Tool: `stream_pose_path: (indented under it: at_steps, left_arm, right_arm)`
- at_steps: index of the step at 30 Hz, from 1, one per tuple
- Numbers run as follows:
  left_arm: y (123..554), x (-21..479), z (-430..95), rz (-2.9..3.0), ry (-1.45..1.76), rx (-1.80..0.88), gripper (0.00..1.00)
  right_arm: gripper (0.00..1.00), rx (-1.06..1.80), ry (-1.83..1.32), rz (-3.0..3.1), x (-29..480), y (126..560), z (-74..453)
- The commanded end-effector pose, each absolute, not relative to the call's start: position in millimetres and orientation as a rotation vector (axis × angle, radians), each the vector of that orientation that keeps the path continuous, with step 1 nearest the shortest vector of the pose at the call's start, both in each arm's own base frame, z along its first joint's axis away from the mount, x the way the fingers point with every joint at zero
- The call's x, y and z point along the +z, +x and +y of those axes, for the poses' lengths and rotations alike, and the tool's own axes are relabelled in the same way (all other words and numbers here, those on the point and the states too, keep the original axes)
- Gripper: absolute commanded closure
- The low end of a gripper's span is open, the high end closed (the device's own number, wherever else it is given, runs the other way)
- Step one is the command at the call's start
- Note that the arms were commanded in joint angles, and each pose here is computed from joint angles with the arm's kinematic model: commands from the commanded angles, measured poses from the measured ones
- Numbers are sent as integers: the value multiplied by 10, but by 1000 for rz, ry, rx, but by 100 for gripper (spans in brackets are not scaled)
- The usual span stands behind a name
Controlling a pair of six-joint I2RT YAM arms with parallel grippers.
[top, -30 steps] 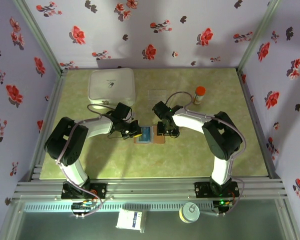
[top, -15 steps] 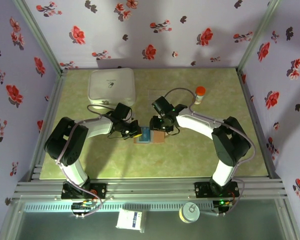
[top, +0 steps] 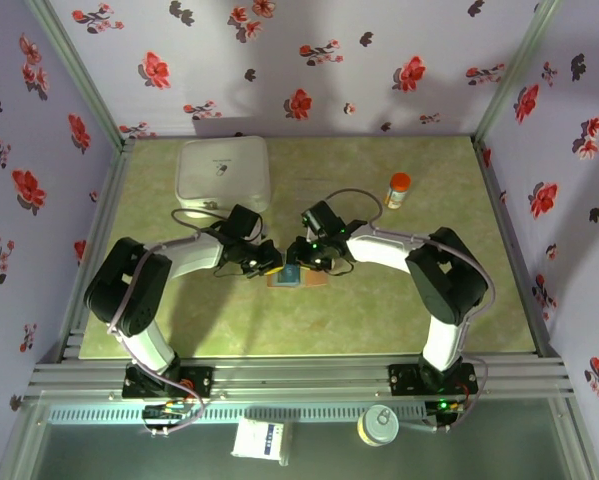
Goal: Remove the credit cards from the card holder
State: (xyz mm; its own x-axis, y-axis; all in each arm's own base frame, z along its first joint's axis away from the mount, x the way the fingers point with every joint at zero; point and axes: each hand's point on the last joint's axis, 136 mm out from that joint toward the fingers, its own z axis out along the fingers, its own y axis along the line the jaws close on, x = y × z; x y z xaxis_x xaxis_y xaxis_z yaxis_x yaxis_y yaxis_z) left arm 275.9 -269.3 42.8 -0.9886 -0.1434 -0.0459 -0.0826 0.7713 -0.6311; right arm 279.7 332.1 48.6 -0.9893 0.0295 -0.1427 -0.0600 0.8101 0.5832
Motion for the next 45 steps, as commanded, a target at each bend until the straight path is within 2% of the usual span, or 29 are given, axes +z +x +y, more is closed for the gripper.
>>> stream_pose_path:
  at_steps: [1, 14, 32, 45]
  left_arm:
    - [2754, 565, -2694, 2862, -174, -1018, 87]
    - [2688, 264, -2600, 2955, -174, -910, 98]
    - [2673, 249, -2570, 2954, -167, -889, 97]
    - [2674, 291, -2567, 2941, -174, -899, 97]
  right_arm:
    - [66, 974, -20, 2856, 421, 2758, 3385]
    - [71, 894, 12, 2902, 236, 2742, 3261]
    - [72, 682, -29, 2912, 289, 2781, 3027]
    - [75, 948, -28, 2793, 620, 2800, 3279]
